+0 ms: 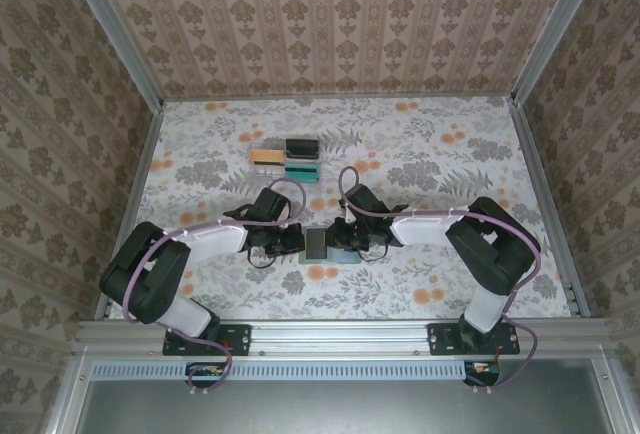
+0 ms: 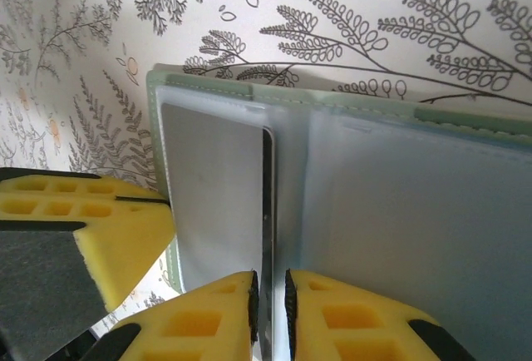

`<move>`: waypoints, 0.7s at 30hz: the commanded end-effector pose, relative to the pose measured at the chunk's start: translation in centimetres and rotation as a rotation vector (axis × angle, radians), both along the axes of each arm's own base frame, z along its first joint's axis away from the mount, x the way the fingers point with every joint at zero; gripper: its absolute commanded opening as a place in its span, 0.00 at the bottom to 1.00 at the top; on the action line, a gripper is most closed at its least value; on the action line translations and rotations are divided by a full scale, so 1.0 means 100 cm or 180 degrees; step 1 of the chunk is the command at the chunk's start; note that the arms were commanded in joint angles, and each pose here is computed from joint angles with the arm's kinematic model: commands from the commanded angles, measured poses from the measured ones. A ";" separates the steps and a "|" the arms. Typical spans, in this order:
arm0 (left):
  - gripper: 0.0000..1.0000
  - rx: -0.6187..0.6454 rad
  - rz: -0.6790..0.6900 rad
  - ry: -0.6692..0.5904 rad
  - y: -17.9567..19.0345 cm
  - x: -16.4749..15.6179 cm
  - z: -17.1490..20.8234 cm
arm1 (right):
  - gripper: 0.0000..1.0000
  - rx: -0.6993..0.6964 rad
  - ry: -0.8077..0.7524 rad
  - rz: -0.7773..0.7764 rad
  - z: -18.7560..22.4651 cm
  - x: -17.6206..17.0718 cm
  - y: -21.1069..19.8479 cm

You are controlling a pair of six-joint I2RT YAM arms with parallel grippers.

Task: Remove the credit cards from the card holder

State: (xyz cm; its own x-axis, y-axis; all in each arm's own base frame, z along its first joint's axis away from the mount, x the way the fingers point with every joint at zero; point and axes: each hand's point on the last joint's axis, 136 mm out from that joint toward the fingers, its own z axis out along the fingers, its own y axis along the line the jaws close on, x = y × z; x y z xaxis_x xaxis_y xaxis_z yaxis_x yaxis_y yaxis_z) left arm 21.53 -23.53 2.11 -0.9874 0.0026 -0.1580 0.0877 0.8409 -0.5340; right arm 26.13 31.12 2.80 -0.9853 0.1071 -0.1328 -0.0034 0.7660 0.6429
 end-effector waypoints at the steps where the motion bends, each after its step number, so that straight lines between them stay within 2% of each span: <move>1: 0.00 0.0089 -0.0040 0.0062 0.001 -0.006 -0.008 | 0.21 -0.0057 0.0155 -0.0049 -0.014 -0.005 -0.005; 15: 0.00 0.0069 -0.0089 0.0045 -0.005 -0.006 -0.005 | 0.13 0.0121 0.0151 0.0037 -0.008 -0.004 0.007; 17: 0.00 0.0075 -0.0095 0.0048 -0.005 -0.006 -0.005 | 0.00 0.0125 0.0138 0.0042 -0.006 -0.004 0.007; 21: 0.00 0.0109 -0.0081 0.0047 -0.003 -0.006 -0.006 | 0.00 0.0092 0.0089 -0.0013 -0.003 -0.003 -0.001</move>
State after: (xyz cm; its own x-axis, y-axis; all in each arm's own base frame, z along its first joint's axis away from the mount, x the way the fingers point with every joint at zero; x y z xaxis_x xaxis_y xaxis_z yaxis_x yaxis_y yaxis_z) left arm 21.48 -23.71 2.10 -0.9862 0.0099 -0.1655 0.0969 0.8441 -0.5274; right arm 26.09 31.31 2.31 -0.9881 0.1159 -0.1013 0.0211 0.7538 0.6567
